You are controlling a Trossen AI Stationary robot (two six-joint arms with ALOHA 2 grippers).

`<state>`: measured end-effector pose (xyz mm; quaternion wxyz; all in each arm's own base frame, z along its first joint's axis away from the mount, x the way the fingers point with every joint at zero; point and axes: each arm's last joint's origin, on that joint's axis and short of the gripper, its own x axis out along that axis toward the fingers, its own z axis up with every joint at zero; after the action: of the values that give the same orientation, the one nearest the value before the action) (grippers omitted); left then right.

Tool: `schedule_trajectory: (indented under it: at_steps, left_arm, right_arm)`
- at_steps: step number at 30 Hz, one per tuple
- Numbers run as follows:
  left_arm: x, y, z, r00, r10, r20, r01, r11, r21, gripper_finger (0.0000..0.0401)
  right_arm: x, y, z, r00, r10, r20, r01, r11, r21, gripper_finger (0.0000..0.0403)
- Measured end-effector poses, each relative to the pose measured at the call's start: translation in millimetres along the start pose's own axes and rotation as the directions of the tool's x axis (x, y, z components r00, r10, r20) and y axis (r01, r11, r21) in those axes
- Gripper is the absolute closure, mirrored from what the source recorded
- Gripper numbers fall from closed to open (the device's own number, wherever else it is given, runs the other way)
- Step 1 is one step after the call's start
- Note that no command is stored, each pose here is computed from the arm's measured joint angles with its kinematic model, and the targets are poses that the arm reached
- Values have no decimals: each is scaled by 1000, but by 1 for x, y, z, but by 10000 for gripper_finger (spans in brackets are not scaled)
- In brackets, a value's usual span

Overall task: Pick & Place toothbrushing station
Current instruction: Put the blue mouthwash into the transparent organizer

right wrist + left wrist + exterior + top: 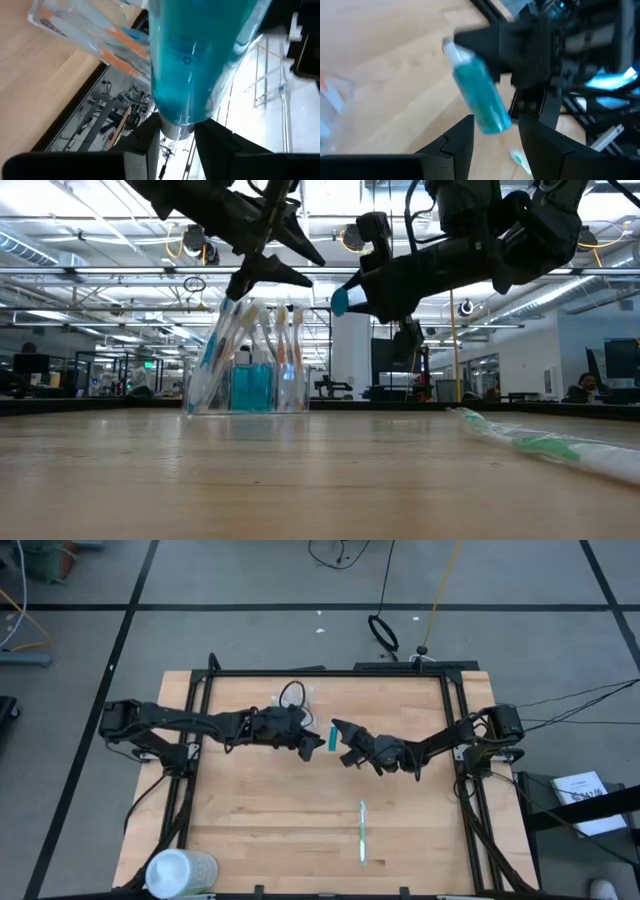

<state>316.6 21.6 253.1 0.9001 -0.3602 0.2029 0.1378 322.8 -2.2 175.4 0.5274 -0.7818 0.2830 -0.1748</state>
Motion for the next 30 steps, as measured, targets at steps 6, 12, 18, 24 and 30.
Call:
schedule_trajectory:
  at_steps: [6, 12, 18, 24, 30]
  left_arm:
    - [3, 13, 9, 1000, 1, -10, -2, 1000, -22, 240]
    - [16, 22, 16, 996, -81, -28, 78, 992, -94, 216]
    - [34, 37, 15, 998, -59, -33, 54, 990, -130, 173]
    - [50, 44, 12, 998, -68, -10, 66, 986, -150, 158]
    - [54, 44, 14, 995, -94, 39, 98, 989, -113, 158]
  right_arm:
    - [0, 2, 1, 1000, 13, 4, -13, 1000, -23, 305]
    - [-1, 2, 1, 1000, 14, 8, -13, 994, -107, 305]
    - [-1, 2, 1, 1000, 12, 10, -11, 992, -129, 305]
    - [0, 3, 1, 1000, 21, 10, -19, 990, -137, 305]
    - [0, 5, 1, 999, 41, 14, -38, 987, -154, 305]
